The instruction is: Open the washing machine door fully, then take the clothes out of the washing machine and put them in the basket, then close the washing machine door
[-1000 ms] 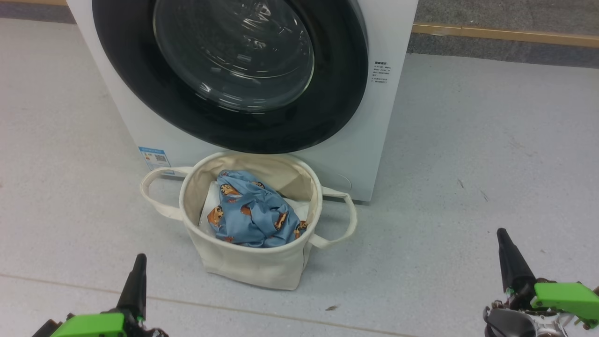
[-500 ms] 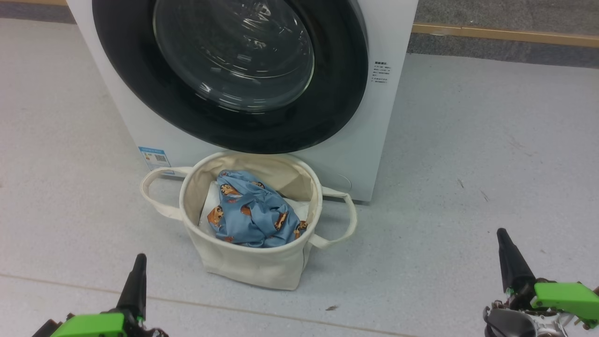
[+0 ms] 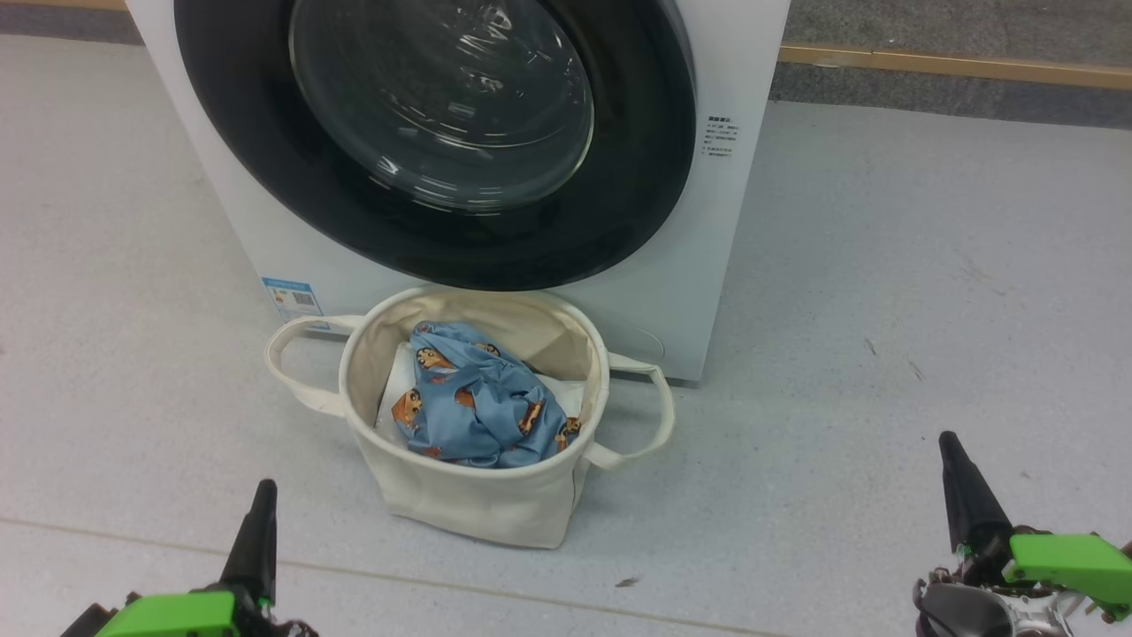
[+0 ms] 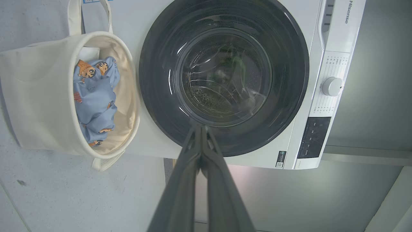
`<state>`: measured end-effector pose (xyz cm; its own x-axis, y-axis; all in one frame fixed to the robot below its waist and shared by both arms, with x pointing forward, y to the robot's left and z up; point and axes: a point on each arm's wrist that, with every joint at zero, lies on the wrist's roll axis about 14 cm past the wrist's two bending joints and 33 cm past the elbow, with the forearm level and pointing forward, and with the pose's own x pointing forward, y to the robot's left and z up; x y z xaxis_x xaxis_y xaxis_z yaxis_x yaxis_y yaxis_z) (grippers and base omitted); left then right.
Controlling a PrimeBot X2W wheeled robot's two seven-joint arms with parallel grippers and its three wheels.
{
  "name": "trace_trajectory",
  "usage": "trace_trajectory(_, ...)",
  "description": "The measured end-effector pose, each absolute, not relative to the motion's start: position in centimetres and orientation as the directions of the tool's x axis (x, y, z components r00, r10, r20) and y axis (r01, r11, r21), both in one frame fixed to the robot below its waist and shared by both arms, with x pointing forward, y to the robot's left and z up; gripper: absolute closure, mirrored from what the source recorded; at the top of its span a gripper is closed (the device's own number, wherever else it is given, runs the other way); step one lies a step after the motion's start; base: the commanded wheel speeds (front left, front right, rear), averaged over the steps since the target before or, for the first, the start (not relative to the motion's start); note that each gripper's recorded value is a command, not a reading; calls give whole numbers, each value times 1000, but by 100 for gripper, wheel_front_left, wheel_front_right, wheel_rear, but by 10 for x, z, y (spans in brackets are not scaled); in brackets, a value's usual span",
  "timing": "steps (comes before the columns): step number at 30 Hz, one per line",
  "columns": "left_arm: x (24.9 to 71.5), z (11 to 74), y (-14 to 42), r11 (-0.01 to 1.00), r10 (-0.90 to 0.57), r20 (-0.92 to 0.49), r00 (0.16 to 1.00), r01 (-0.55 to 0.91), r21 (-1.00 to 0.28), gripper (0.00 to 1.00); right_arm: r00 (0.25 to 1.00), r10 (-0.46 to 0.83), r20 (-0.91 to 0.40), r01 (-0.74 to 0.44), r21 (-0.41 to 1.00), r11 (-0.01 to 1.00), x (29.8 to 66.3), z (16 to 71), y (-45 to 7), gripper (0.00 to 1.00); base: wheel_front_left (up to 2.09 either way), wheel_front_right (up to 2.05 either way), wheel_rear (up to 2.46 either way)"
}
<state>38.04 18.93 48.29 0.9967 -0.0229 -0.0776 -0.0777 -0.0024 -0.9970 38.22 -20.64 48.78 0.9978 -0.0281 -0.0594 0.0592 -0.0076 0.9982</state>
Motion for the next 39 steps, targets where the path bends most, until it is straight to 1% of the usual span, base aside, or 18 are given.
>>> trace_trajectory(39, 380, 483, 189, -2, -23, -78, 997, -78, -997, 100, 998, -28, -59, 59, 998, -8, 382, 488, -206, 100, 0, 0, 0)
